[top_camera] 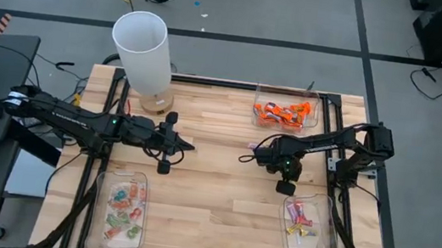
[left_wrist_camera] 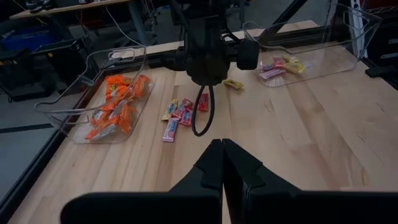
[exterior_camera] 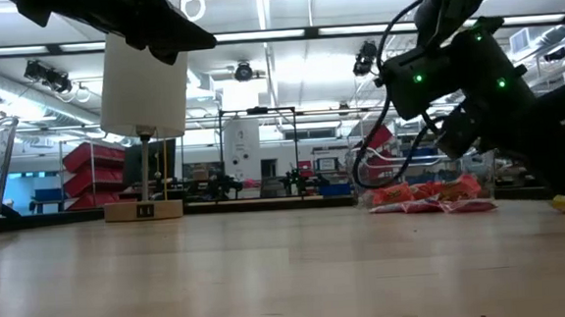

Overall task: Sort candy
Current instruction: Put the red candy into the bottom right transparent bin

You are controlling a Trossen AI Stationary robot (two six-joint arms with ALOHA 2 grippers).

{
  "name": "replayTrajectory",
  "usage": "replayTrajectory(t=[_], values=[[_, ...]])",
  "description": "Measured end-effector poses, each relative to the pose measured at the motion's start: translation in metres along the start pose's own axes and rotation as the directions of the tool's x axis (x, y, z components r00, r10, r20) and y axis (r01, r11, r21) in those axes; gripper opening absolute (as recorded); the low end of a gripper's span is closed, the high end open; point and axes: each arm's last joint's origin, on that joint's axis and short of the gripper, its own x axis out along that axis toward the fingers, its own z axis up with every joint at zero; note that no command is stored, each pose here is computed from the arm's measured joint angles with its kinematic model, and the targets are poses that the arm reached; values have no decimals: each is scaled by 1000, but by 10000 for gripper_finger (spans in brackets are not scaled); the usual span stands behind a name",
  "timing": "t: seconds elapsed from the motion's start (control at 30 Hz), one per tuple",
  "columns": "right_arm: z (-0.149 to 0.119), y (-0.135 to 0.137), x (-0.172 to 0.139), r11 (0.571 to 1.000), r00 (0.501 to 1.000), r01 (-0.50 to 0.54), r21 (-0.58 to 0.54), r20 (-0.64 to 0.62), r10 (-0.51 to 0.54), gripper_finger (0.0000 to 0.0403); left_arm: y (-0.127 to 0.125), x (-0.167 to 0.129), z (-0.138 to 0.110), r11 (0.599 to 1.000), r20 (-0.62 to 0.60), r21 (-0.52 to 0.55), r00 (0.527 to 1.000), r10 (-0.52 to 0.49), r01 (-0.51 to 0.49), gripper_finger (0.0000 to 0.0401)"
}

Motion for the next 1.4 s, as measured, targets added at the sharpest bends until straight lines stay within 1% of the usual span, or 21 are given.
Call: replayTrajectory(t=[0.13, 0.23, 0.37, 0.47, 0.53, 0.6, 0.67, 0.73, 0.8, 0.87, 0.97, 1.0, 1.1, 1.17, 1.23, 1.33, 1.4], values=[[0, 1, 1, 1000, 1000, -16, -6, 4, 16, 0, 0, 0, 0, 1000, -3, 1, 1000, -1, 1, 3], [5, 3, 1, 998, 997, -58, -32, 44, 59, 0, 0, 0, 0, 1000, -4, 2, 1000, -1, 1, 3], [7, 3, 1, 997, 996, -67, -41, 63, 70, 0, 0, 0, -1, 1000, -11, 3, 1000, -2, 2, 3], [9, 3, 0, 998, 995, -35, -43, 91, 39, 0, 0, 0, -1, 1000, -15, 4, 1000, -2, 2, 3], [11, 2, -1, 998, 993, 5, -59, 114, 1, 0, 0, 0, -1, 1000, -14, 4, 1000, -2, 2, 3], [11, 2, -8, 996, 993, 50, -69, 114, -42, 0, 0, 0, -1, 1000, -14, 4, 1000, -2, 2, 3], [12, 4, -18, 994, 992, 57, -97, 117, -45, 0, 0, 0, -1, 1000, -14, 3, 1000, -2, 2, 3], [13, 7, -29, 991, 994, 15, -133, 106, -1, 0, 0, 0, -1, 1000, -14, 2, 1000, -2, 2, 3], [13, 8, -35, 988, 993, -58, -146, 92, 72, 0, 0, 0, -1, 1000, -15, 1, 1000, -2, 2, 3], [14, 7, -36, 984, 987, -127, -126, 81, 138, 0, 0, 0, -1, 1000, -14, -2, 1000, -2, 2, 3], [17, 6, -34, 985, 982, -146, -87, 105, 155, 0, 0, 0, -1, 1000, -14, -4, 1000, -2, 2, 3], [19, 6, -34, 988, 981, -128, -87, 134, 139, 0, 0, 0, -1, 1000, -14, 0, 1000, -2, 2, 3], [24, 3, -36, 997, 978, 2, -76, 210, 14, 0, -1, 1, -2, 1000, -14, 3, 1000, -2, 3, 3], [27, 2, -37, 995, 969, 60, -75, 245, -40, 0, -1, 1, -3, 1000, -22, 1, 1000, -3, 3, 3], [29, 0, -38, 993, 961, 91, -76, 269, -67, 0, -1, 1, -3, 1000, -24, -15, 1000, -4, 3, 3], [31, -1, -38, 985, 954, 118, -128, 290, -77, 4, -1, 1, -4, 1000, -39, -19, 999, -5, 4, 3], [31, 1, -38, 979, 953, 129, -156, 292, -79, 14, -1, 1, -4, 1000, -42, -21, 999, -5, 4, 3]])
